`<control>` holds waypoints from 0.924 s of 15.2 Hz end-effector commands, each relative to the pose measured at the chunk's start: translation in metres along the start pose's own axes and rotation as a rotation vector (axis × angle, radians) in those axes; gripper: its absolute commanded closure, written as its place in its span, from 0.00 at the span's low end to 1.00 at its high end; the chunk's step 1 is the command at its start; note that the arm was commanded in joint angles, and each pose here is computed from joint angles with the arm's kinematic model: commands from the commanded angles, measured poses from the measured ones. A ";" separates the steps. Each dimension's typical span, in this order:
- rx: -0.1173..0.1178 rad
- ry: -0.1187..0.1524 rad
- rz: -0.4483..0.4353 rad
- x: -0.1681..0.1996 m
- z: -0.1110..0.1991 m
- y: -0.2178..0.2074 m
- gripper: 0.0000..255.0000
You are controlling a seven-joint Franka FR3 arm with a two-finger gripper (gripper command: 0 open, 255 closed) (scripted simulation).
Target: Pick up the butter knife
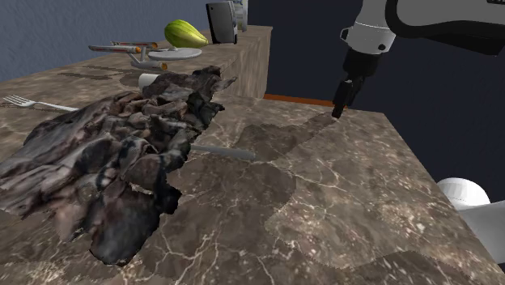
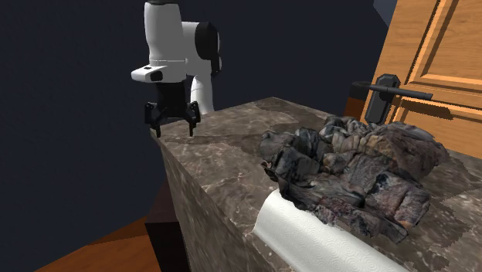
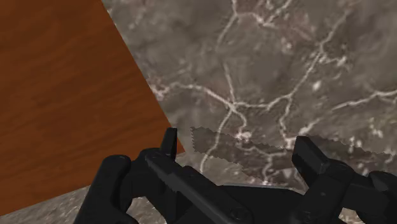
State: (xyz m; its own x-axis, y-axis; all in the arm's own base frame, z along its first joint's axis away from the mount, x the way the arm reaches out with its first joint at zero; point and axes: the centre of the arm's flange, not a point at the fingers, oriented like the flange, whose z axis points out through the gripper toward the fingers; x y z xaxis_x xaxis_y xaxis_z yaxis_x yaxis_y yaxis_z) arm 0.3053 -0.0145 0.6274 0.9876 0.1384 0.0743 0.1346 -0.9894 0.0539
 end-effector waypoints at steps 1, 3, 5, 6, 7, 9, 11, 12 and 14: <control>0.000 0.000 0.000 0.000 0.000 0.000 0.00; 0.005 -0.011 -0.034 0.015 -0.004 -0.022 0.00; 0.011 -0.023 -0.068 0.029 -0.009 -0.044 0.00; 0.014 -0.028 -0.085 0.036 -0.011 -0.055 0.00; 0.016 -0.034 -0.102 0.043 -0.013 -0.066 0.00; 0.022 -0.045 -0.136 0.056 -0.018 -0.089 0.00; 0.027 -0.056 -0.170 0.068 -0.022 -0.113 0.00; 0.030 -0.062 -0.187 0.074 -0.024 -0.124 0.00; 0.035 -0.073 -0.221 0.084 -0.028 -0.148 0.00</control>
State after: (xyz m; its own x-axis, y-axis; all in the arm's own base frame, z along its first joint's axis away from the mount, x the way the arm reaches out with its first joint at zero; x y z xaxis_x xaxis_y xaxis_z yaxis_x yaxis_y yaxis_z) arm 0.3655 0.1345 0.6537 0.9428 0.3333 -0.0015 0.3332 -0.9424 0.0292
